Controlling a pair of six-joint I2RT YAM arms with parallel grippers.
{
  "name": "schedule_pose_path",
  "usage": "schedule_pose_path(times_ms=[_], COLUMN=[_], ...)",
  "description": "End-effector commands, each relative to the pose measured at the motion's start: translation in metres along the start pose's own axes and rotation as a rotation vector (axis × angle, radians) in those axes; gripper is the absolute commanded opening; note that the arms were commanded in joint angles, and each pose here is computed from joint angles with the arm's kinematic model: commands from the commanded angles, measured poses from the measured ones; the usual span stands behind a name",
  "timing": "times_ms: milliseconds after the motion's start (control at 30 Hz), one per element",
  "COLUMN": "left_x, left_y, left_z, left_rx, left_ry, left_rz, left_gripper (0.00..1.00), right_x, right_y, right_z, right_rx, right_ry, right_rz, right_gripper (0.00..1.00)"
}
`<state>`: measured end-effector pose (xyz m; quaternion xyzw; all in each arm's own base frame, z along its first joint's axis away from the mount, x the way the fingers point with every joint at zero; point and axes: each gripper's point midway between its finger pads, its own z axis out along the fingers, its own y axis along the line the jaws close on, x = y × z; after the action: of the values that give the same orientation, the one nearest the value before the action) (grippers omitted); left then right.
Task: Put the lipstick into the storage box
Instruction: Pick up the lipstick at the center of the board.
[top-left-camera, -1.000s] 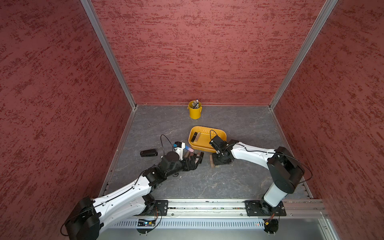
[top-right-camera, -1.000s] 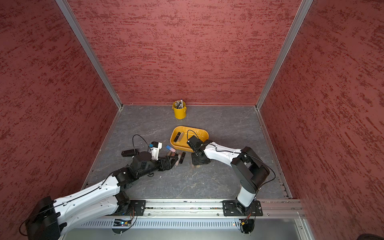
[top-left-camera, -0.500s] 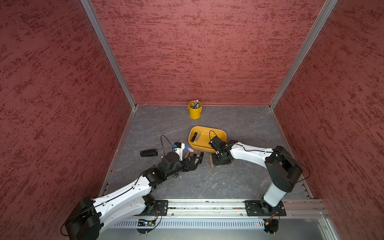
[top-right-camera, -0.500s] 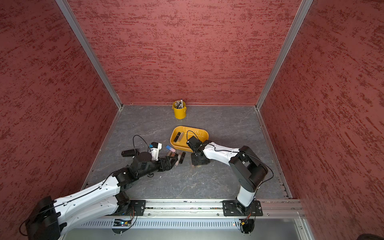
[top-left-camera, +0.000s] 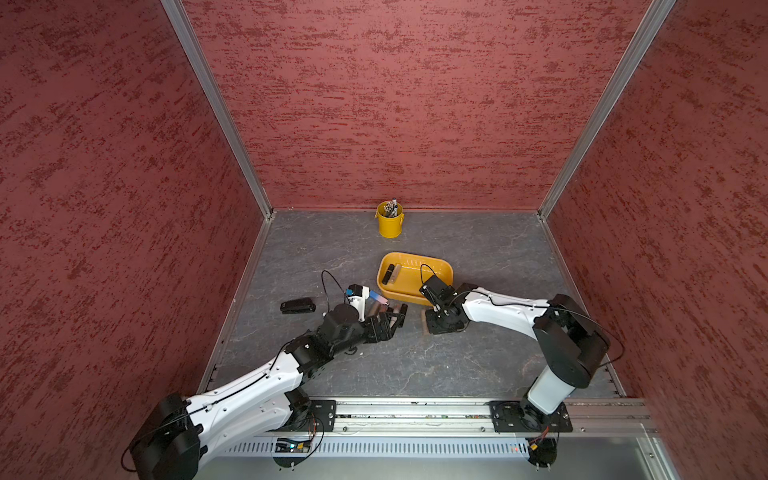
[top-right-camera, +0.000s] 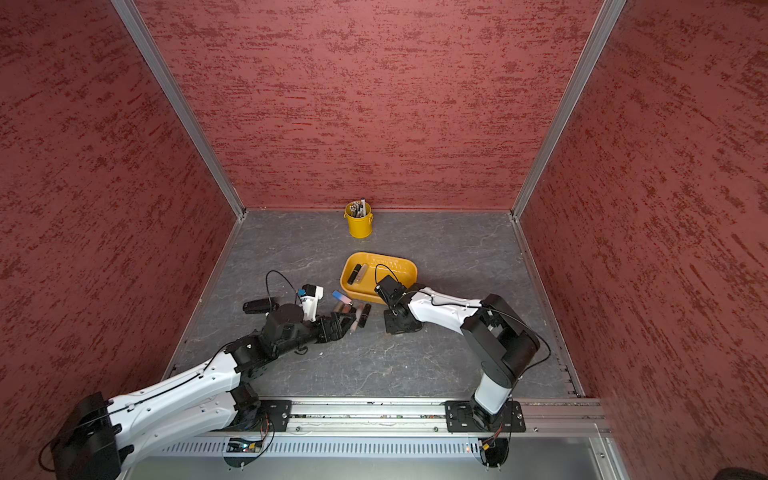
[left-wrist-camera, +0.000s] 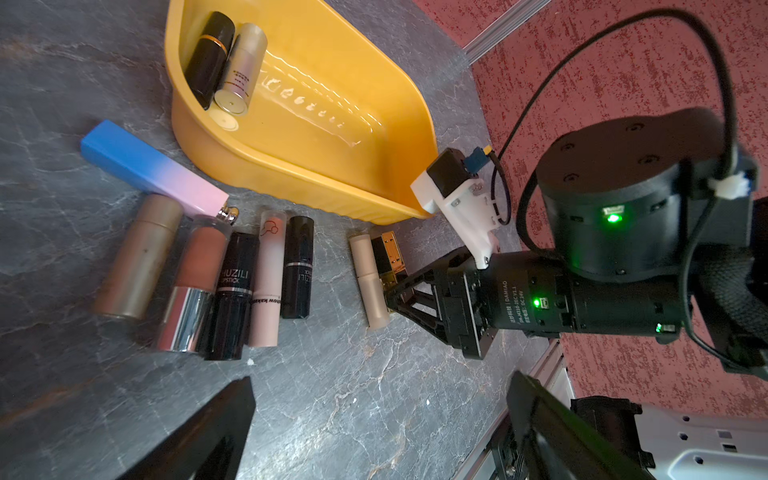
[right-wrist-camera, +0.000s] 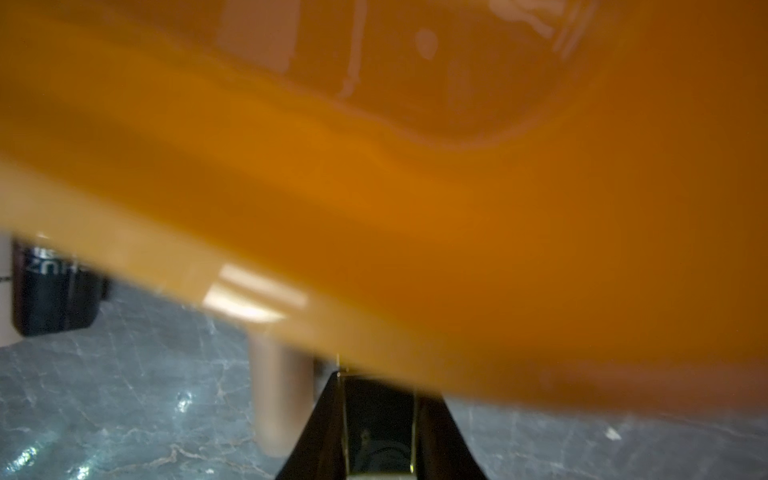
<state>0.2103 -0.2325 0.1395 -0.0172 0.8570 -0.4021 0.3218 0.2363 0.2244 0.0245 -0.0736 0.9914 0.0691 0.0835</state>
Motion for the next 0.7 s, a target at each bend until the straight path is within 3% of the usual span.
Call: schedule_pose_path(times_ms=[0,400,667], left_x=[0.001,0.000,-0.006], left_y=[0.002,-0.003,-0.011], left_z=[0.000,0.002,0.000], left_rx=[-0.003,0.024,0.082], left_ry=[-0.007,-0.007,-0.029], left_rz=[0.007,0.010,-0.003], left_gripper=[1.00,1.00,1.00], right_x=[0.001,0.003,-0.008], right_y=[0.007,0.025,0.060], right_z=[-0.016,-0.038,-0.065], right_rx=[-0.056,-0.203,-0.398], right_ry=[-0.039,-0.085,-0.125], right_rz=[0.003,0.013,-0.011], right_gripper=[0.17,0.16,0.16])
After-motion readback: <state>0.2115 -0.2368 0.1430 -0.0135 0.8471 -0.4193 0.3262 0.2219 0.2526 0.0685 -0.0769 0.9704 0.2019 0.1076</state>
